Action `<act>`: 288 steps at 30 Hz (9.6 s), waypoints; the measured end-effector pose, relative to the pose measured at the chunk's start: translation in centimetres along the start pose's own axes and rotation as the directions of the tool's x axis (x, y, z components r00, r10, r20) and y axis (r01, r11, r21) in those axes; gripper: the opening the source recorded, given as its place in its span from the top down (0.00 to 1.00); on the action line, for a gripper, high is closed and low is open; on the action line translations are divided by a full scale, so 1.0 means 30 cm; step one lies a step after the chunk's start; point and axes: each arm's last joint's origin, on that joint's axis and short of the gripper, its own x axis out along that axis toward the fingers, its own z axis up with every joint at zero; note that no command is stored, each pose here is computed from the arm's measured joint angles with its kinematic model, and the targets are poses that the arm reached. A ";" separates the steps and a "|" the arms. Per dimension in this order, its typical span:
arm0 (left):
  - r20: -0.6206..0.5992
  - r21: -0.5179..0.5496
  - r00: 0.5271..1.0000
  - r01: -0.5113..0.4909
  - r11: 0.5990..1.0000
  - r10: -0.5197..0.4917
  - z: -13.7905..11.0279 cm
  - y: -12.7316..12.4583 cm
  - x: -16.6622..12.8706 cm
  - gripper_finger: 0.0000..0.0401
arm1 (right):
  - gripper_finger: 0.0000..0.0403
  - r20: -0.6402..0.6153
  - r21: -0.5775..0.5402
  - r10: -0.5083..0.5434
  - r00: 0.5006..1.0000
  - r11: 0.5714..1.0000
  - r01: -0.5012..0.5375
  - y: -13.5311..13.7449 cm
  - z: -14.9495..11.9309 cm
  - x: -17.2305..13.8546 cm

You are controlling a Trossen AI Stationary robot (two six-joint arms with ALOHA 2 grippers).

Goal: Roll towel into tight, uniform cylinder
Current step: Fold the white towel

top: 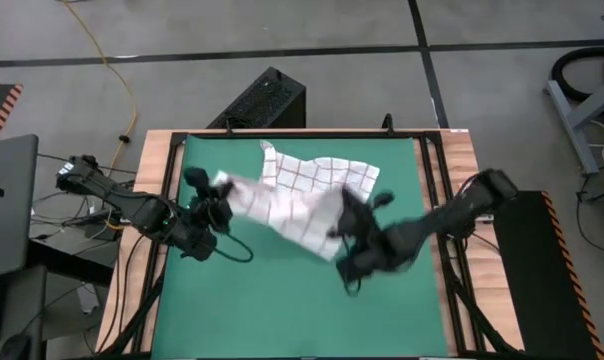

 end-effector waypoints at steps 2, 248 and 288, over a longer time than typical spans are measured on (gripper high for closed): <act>0.001 0.010 0.996 -0.084 0.996 0.084 0.006 0.016 -0.001 1.00 | 0.98 -0.033 -0.009 -0.030 0.999 1.000 0.030 -0.072 0.038 0.050; -0.081 -0.107 0.941 -0.337 0.936 0.329 0.081 0.927 -0.091 1.00 | 1.00 -0.350 0.051 -0.434 0.830 0.876 0.480 -1.023 0.286 0.306; 0.675 -0.239 0.657 0.625 0.743 -0.335 -0.247 -0.353 0.357 0.86 | 1.00 -0.002 0.123 0.287 0.958 0.951 -0.284 -0.244 0.418 -0.120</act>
